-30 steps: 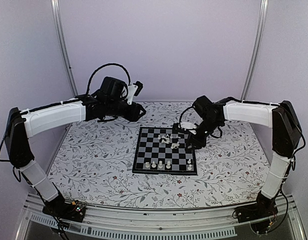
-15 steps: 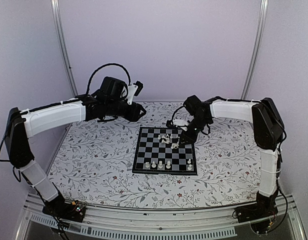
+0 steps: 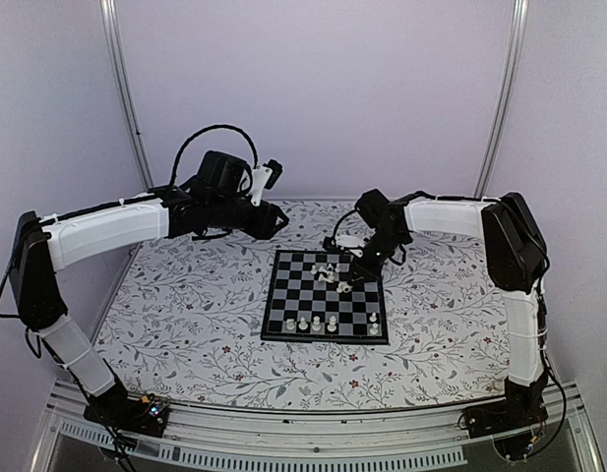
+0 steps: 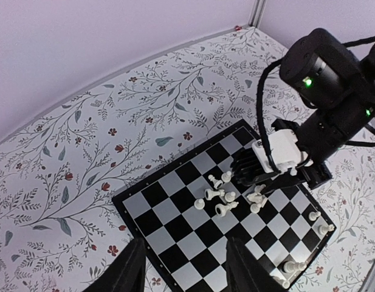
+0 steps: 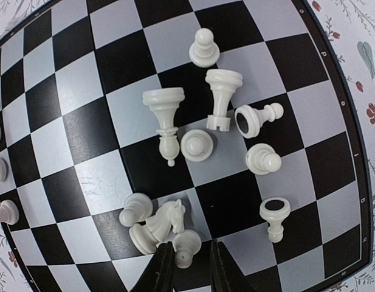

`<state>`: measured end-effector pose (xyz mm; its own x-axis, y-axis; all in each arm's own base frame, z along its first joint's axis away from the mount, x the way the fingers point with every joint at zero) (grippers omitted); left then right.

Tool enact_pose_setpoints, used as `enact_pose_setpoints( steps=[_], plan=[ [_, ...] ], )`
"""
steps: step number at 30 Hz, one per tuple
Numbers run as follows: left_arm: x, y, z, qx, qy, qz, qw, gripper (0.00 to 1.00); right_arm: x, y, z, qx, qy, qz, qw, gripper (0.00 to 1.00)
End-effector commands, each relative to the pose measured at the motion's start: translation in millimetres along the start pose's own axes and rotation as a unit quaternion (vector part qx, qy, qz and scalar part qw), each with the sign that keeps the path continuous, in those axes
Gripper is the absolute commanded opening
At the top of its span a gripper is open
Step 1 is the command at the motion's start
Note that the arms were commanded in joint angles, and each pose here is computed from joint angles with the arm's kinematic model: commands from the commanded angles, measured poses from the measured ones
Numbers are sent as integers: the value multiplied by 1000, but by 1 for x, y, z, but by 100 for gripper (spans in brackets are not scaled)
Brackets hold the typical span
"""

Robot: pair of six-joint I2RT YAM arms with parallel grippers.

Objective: Set up the chess pieces on the board
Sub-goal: Pick up the chess piece from the chessboard.

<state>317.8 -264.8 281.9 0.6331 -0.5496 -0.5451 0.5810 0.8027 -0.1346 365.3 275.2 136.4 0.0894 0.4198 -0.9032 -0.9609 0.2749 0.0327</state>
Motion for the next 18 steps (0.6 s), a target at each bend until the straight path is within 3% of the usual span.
enact_pose_setpoints(
  steps=[1, 10, 18],
  plan=[
    [-3, -2, 8, 1, -8, -10, 1000, 47, 5, -8, 3, 9, 1, -9, 1000, 21],
    [-3, -2, 8, 0, -7, -11, 1000, 48, 2, -8, 3, 13, 5, -15, 1000, 7],
    [-3, -2, 8, 2, -6, -9, 1000, 48, -37, 12, -6, -10, -7, -41, 999, 5]
  ],
)
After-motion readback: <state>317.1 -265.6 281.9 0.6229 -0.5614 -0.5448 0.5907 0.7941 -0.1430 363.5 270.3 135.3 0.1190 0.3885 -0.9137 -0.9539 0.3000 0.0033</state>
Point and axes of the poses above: each gripper's point midway between its finger pads, its own x axis out along the fingers, its own y axis along the line the jaws close on, z = x × y, the point moved 10 cm from there along -x, back along the fingers, and after that the axes turned 4 degrees about -x, right-handed, at the moved point
